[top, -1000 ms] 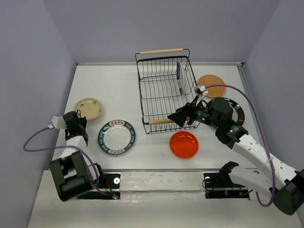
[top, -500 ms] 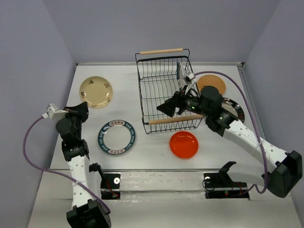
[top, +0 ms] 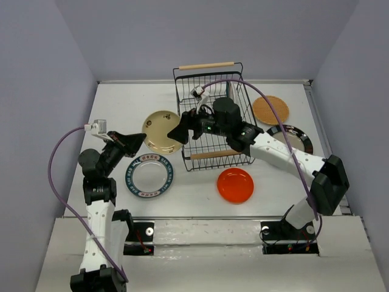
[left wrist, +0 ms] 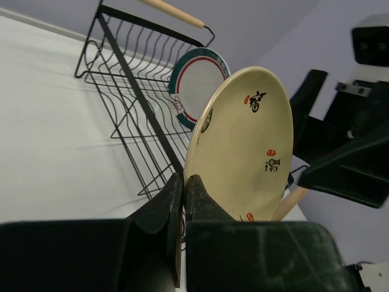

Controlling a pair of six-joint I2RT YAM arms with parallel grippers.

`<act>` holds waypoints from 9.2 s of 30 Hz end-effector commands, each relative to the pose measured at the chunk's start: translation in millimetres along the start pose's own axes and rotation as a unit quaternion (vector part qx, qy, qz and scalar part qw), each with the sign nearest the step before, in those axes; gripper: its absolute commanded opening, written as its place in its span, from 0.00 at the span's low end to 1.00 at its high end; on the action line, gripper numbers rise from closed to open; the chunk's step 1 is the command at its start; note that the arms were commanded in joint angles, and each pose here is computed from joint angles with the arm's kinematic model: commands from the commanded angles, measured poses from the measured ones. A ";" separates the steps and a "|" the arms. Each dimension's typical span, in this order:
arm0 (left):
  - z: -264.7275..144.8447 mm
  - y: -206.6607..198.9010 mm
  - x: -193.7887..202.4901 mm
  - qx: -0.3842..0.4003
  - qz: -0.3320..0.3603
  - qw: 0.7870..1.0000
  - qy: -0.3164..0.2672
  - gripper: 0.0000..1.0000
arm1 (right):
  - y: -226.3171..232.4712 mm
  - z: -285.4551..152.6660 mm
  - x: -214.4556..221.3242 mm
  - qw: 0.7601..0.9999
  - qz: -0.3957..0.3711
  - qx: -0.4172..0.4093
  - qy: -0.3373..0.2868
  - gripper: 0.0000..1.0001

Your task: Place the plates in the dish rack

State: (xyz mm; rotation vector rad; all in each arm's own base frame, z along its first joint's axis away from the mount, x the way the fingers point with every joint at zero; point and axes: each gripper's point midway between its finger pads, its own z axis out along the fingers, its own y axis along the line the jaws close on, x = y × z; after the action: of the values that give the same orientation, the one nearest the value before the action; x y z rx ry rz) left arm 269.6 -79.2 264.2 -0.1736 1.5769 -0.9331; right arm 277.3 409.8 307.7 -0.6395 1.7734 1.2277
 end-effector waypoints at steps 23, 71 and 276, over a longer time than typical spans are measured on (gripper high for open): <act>3.0 -40.1 -3.2 0.001 0.129 0.991 0.047 0.93 | -137.7 -95.6 -118.3 0.845 -0.203 0.482 -0.111 0.07; 7.4 -33.7 25.6 -0.016 0.121 0.988 0.090 0.92 | -369.7 -84.4 -19.1 0.742 -0.162 0.650 0.025 0.24; 19.9 -70.8 71.8 -0.138 0.127 0.982 -0.021 0.99 | -335.1 -97.0 -40.2 0.730 -0.109 0.674 0.016 0.07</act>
State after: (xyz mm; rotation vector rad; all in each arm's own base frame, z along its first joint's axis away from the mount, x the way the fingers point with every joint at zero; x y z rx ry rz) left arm 235.3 -166.1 238.6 -0.1694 1.6787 -0.4095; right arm 513.7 193.4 173.4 -0.0176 2.0395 -0.4165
